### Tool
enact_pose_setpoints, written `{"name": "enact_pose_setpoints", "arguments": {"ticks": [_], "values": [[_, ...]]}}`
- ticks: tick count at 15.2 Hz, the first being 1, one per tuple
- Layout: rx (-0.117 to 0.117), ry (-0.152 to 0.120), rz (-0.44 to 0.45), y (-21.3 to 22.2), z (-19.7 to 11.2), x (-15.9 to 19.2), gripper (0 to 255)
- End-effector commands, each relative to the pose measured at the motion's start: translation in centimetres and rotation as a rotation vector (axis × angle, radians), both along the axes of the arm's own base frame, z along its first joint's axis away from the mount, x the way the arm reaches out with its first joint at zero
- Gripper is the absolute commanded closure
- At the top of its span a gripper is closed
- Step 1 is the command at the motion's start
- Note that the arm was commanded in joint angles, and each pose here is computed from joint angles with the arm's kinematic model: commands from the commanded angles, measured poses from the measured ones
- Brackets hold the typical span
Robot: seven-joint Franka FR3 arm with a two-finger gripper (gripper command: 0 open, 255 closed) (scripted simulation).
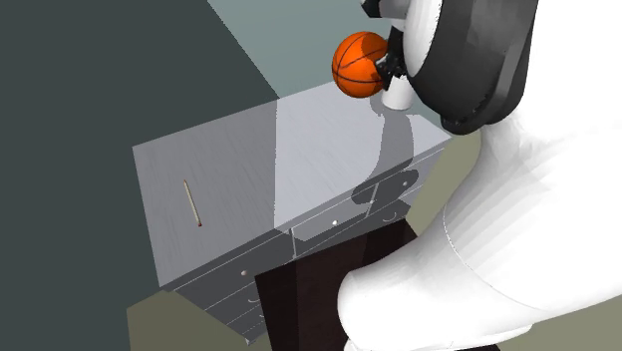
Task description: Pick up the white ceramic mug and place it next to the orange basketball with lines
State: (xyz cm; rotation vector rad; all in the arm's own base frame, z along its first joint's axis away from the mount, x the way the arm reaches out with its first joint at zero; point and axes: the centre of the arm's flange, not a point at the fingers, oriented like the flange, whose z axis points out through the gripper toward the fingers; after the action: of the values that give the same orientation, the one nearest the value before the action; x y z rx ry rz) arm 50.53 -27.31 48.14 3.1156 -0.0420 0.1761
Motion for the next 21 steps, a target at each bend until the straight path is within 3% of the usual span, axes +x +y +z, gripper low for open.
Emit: {"name": "enact_pose_setpoints", "arguments": {"ticks": [1, 21], "values": [[0.000, -0.001, 0.000, -0.1, -1.0, 0.0, 255], [0.000, -0.001, 0.000, -0.1, -11.6, 0.0, 255]]}}
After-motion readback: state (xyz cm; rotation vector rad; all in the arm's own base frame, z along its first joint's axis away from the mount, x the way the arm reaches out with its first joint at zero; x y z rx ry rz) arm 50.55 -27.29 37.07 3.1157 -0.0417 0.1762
